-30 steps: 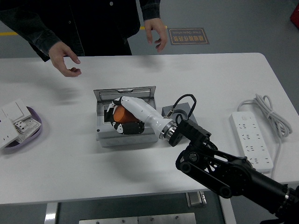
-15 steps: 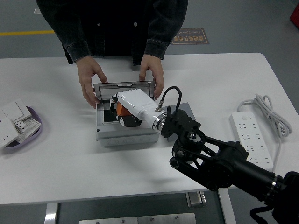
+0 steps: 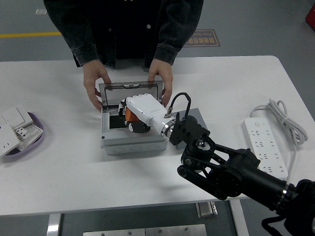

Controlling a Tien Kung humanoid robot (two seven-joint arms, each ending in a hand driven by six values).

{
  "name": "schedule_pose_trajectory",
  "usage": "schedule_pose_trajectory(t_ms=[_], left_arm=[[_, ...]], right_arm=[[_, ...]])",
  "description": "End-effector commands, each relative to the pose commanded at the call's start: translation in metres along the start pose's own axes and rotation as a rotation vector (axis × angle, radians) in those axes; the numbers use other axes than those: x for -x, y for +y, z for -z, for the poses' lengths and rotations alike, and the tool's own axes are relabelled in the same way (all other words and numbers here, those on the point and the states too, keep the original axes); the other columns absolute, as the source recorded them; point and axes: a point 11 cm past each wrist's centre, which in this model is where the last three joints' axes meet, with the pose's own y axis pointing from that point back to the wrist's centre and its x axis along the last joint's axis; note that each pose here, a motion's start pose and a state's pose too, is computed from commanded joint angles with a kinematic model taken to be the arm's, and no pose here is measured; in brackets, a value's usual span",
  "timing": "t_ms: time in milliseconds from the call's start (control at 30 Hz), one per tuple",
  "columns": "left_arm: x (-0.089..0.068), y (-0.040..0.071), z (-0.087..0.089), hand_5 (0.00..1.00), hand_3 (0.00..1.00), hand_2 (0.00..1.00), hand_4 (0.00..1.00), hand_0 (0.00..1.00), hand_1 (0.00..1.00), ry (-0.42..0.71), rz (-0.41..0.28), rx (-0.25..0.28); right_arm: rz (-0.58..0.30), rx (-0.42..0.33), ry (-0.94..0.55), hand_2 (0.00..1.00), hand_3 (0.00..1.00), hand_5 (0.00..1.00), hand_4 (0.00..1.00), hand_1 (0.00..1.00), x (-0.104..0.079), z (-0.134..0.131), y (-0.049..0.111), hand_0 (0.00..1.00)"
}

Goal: Pick up the cylinder from the cube,place it in the box,flap close box

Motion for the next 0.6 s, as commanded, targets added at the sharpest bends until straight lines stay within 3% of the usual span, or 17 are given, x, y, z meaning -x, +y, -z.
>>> schedule_pose_trajectory(t_ms=[100, 133, 300, 333, 500, 533, 600], left_arm=[[-0.0011, 0.0000, -0.0006, 0.169, 0.623, 0.605, 0.633, 0.590, 0.610, 0.000, -0.002, 0.001], [-0.0011, 0.0001, -0.0008, 0.168, 0.623, 0.605, 0.633, 0.590, 0.610, -0.001, -0.002, 0.002], [-0.0004, 0.0001, -0.0012, 0.168, 0.623, 0.605, 0.633, 0.590, 0.610, -0.002, -0.001, 0.002], [-0.0004, 0.0001, -0.0013, 0.166, 0.623, 0.605, 0.633, 0.590, 0.610, -0.002, 0.000, 0.002], [-0.0004, 0.0001, -0.0015, 0.166, 0.623, 0.605, 0.633, 0.590, 0.610, -0.003, 0.000, 0.002], [-0.0004, 0.0001, -0.0016, 0.166, 0.623, 0.605, 0.632, 0.590, 0.610, -0.003, -0.001, 0.003], [-0.0004, 0.0001, -0.0019, 0.166, 0.623, 0.605, 0.632, 0.590, 0.610, -0.003, 0.000, 0.003]], right_arm=[[0.008, 0.003, 0.002, 0.587, 0.593, 0.002, 0.497, 0.624, 0.0026, -0.0010, 0.0006, 0.705], [0.011, 0.005, 0.002, 0.620, 0.639, 0.101, 0.460, 0.639, 0.0036, -0.0015, 0.0009, 0.749], [0.022, 0.010, 0.002, 0.620, 0.639, 0.101, 0.460, 0.639, 0.0062, -0.0027, 0.0016, 0.749], [0.023, 0.011, 0.001, 0.643, 0.655, 0.266, 0.562, 0.671, 0.0064, -0.0029, 0.0016, 0.821], [0.031, 0.008, -0.005, 0.643, 0.655, 0.266, 0.562, 0.671, 0.0081, -0.0031, 0.0021, 0.821], [0.032, 0.007, -0.006, 0.658, 0.661, 0.291, 0.672, 0.676, 0.0084, -0.0030, 0.0021, 0.818], [0.034, 0.002, -0.008, 0.658, 0.661, 0.291, 0.672, 0.676, 0.0089, -0.0024, 0.0022, 0.818]])
